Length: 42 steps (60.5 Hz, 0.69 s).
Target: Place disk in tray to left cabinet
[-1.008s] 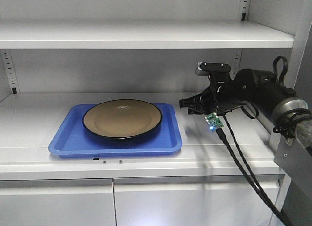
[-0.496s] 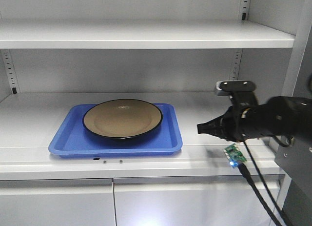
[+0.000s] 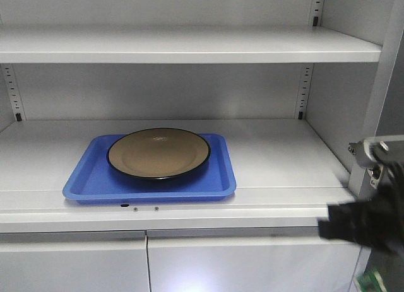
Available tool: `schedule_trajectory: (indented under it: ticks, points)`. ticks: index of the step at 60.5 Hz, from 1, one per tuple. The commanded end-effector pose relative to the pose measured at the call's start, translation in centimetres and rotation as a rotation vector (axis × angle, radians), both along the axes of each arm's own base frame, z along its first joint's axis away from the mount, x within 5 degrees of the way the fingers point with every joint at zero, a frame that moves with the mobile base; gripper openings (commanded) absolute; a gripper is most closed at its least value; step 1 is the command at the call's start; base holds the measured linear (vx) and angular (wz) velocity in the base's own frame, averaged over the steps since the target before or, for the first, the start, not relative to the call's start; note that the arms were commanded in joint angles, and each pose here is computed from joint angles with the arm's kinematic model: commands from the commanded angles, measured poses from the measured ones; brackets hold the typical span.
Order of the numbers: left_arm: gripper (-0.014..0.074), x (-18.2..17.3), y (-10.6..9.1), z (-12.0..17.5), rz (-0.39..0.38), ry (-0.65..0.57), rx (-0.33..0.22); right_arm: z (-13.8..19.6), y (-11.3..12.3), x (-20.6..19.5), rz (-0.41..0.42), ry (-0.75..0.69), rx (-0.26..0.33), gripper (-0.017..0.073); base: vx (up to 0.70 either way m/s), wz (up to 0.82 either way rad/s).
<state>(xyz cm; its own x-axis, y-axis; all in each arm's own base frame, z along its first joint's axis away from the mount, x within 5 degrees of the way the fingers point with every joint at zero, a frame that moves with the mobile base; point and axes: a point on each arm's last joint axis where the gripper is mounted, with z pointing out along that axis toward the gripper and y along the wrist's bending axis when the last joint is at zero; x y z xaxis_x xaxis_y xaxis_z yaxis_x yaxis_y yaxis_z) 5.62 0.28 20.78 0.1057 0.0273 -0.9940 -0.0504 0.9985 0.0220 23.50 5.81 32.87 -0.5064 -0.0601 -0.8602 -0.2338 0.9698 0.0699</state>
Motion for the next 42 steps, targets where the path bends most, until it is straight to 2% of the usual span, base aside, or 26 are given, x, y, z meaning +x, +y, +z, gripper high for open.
schedule_trajectory:
  ticks: [1,18,27,37,42]
  points:
    - [-0.0008,0.1,0.0,-0.4,0.003,-0.042,-0.004,0.8,-0.8,-2.2,-0.016,-0.151,0.015,-0.0009,0.00,0.00]
    - [-0.0008,0.1,0.0,-0.4,0.003,-0.042,-0.004,-5.4,-2.9,-9.7,-0.059,-0.414,0.052,-0.0006,0.00,0.00]
    - [-0.0008,0.1,0.0,-0.4,0.003,-0.042,-0.004,-9.2,-3.6,-12.8,-0.056,-0.389,0.049,-0.0006,0.00,0.00]
    - [-0.0008,0.1,0.0,-0.4,0.003,-0.042,-0.004,-12.3,-4.0,-15.1,-0.026,-0.430,-0.007,-0.0006,0.00,0.00]
    - [-0.0008,0.1,0.0,-0.4,0.003,-0.042,-0.004,-13.6,-4.2,-15.9,-0.036,-0.456,0.000,-0.0006,0.00,0.00]
